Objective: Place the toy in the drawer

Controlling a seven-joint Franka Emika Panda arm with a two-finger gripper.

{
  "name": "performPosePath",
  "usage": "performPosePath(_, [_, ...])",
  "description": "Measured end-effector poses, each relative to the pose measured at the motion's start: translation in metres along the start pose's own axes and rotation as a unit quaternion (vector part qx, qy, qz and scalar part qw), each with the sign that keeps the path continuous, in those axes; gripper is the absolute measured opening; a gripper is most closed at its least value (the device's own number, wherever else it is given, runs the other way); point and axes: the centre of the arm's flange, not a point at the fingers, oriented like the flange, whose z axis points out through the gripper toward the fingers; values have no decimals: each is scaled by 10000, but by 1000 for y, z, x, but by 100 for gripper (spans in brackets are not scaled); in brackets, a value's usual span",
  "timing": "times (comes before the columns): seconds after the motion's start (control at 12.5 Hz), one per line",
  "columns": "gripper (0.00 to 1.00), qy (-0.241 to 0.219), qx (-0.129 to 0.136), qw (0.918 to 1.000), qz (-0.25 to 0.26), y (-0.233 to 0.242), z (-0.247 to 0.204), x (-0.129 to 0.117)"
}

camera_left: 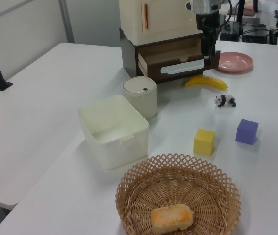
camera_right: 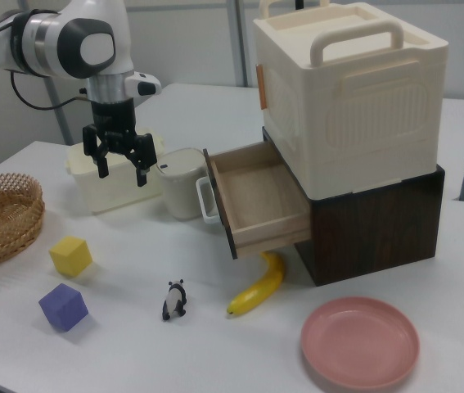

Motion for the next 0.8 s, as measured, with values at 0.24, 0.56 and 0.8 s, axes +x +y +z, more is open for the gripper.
performPosePath(0.24, [100,-178,7,9997,-160,1,3,-4])
performPosePath(0.56, [100,-418,34,9977,-540,17,20,-6])
performPosePath(0.8, [100,-781,-237,9934,-811,37,74,-4])
